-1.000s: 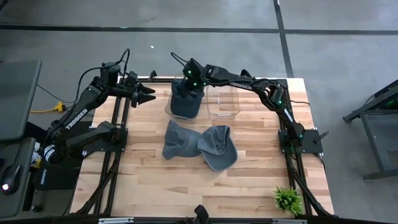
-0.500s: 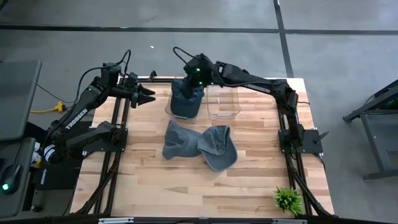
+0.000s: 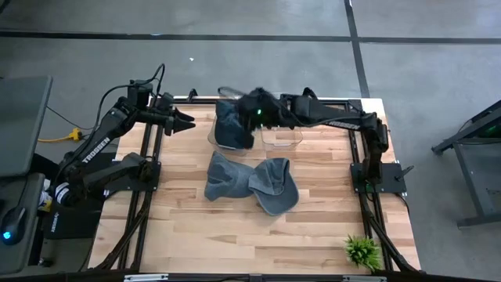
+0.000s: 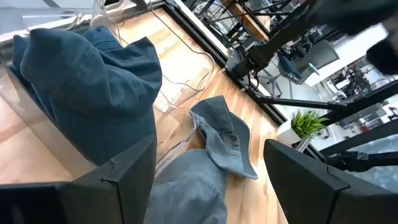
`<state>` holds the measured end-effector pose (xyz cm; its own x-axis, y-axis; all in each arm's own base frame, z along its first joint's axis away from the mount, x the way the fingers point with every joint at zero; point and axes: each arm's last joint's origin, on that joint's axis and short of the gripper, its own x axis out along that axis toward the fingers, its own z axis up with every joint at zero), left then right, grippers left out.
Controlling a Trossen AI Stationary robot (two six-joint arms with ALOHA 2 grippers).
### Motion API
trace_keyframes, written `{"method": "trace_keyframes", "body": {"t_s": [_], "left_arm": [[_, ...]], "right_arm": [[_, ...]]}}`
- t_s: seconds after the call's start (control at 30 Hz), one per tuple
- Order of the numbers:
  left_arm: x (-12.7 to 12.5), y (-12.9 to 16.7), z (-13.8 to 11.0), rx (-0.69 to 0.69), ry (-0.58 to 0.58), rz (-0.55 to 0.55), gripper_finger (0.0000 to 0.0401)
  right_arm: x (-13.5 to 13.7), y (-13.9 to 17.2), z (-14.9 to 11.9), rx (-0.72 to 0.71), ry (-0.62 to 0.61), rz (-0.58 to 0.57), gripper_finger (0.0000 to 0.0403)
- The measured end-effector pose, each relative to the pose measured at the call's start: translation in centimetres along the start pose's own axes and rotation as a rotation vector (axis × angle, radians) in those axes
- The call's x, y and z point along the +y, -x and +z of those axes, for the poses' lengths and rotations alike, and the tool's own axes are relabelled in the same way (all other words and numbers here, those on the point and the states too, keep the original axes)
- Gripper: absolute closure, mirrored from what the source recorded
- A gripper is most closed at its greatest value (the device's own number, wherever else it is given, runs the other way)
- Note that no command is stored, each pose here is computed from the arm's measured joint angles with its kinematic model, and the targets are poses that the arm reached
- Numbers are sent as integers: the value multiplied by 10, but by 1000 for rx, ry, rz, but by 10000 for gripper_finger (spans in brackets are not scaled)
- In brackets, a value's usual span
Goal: Pick & Place hat
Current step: Put the right gray cap into the right transparent bin
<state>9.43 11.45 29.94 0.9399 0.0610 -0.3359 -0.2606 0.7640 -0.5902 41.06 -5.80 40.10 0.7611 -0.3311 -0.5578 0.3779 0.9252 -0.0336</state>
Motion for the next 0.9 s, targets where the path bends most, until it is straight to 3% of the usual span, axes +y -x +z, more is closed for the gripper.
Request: {"method": "trace_keyframes", "body": {"t_s": [0.13,0.43,0.63,0.9], "left_arm": [[-5,5,-1,-22,-41,-1,129],[-21,21,-24,-27,-75,7,129],[-27,31,-51,-38,-58,1,129],[-33,40,-80,-80,-15,-18,129]], "right_arm": [[17,3,-13,107,35,22,403],[60,9,-31,150,82,137,403],[78,-10,-79,216,20,162,403],[86,2,-124,169,-115,212,403]]}}
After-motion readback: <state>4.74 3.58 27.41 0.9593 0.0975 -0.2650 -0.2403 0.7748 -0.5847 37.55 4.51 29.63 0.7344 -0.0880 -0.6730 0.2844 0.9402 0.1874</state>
